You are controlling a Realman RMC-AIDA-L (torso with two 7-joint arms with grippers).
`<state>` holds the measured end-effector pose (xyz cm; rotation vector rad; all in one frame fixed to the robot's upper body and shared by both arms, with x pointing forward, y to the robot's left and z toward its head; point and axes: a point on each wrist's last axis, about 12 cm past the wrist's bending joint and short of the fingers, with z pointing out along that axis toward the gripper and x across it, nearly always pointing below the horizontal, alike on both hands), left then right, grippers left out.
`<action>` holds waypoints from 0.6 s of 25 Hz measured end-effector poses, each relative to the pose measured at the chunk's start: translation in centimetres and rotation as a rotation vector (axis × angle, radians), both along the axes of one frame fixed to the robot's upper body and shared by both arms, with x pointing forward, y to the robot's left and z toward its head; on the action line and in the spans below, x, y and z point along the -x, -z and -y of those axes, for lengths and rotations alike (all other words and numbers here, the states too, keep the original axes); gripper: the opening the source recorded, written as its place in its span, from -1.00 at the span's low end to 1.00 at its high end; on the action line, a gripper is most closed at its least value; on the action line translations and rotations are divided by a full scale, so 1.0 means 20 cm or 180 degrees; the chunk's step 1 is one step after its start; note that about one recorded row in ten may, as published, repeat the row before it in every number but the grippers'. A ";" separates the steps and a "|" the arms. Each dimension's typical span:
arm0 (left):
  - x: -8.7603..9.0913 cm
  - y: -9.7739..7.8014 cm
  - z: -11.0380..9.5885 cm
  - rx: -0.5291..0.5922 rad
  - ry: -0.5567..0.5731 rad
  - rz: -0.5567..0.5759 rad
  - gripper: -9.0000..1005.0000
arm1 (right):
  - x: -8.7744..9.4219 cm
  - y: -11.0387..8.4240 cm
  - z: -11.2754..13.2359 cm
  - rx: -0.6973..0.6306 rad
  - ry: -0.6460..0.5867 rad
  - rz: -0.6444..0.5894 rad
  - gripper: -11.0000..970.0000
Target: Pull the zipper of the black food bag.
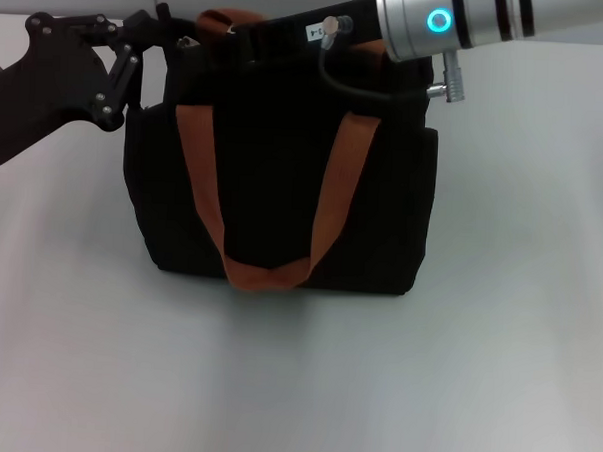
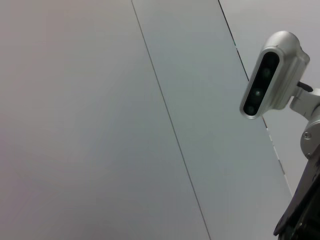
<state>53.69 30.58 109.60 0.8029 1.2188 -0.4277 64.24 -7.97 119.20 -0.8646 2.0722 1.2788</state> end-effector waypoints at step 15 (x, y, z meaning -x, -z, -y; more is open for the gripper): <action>0.01 0.00 -0.03 0.0023 -0.0084 0.0018 -0.88 | 0.00 0.01 0.03 0.0017 0.0026 -0.0018 -0.95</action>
